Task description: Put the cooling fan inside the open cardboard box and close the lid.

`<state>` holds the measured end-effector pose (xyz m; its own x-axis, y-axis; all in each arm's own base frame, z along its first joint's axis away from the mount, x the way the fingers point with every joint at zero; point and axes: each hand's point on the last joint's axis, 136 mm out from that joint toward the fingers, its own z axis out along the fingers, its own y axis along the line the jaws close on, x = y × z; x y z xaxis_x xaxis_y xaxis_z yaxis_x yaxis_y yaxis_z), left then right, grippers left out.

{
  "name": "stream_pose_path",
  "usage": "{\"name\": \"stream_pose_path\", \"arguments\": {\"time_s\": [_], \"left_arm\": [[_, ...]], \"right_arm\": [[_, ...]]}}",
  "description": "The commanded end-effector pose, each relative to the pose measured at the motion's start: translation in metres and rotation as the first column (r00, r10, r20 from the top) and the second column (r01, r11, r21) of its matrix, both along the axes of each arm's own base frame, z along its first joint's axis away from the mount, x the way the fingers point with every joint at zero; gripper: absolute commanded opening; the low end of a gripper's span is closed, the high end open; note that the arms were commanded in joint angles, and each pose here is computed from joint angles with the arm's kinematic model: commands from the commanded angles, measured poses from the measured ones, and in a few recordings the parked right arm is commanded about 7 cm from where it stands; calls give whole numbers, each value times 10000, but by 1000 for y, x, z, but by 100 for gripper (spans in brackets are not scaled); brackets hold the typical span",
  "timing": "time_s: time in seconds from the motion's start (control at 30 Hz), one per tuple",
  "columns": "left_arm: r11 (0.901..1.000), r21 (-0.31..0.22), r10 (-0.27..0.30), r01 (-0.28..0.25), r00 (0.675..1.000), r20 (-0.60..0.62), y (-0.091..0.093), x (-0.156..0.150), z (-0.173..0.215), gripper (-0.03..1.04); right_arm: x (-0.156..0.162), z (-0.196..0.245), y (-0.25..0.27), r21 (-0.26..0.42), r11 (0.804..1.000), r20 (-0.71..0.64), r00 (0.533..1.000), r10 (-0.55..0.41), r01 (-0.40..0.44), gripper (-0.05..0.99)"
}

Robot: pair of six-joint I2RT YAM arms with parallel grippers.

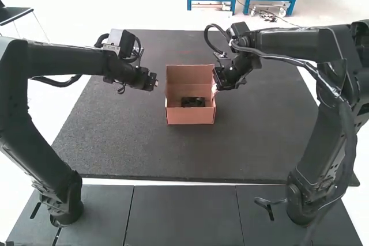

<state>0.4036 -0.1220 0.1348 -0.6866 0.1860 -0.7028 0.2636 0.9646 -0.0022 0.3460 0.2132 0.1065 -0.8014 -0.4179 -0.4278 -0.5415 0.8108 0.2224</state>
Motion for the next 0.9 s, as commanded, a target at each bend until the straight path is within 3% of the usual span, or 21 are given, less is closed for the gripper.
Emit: {"name": "stream_pose_path", "arguments": {"time_s": [0.0,0.17,0.37,0.43,0.87], "left_arm": [[9993,-9,366,-367,9936,1070,12,15,43,96],[9984,-21,559,-561,9901,1290,18,20,52,96],[9985,-132,542,-527,9853,1621,15,25,64,96],[9984,-195,551,-524,9820,1807,14,28,70,96],[9985,-433,438,-343,9695,2411,1,45,91,96]], "right_arm": [[-10,-16,0,-254,9993,-416,9987,278,-288,-2],[-13,-20,-2,-327,9991,-522,9984,234,-251,0],[-5,-8,-2,-339,9993,-402,9990,-190,177,68],[-6,-3,-2,-347,9993,-399,9991,-114,101,82],[-19,65,-3,238,9997,455,9989,99,-110,83]]}}
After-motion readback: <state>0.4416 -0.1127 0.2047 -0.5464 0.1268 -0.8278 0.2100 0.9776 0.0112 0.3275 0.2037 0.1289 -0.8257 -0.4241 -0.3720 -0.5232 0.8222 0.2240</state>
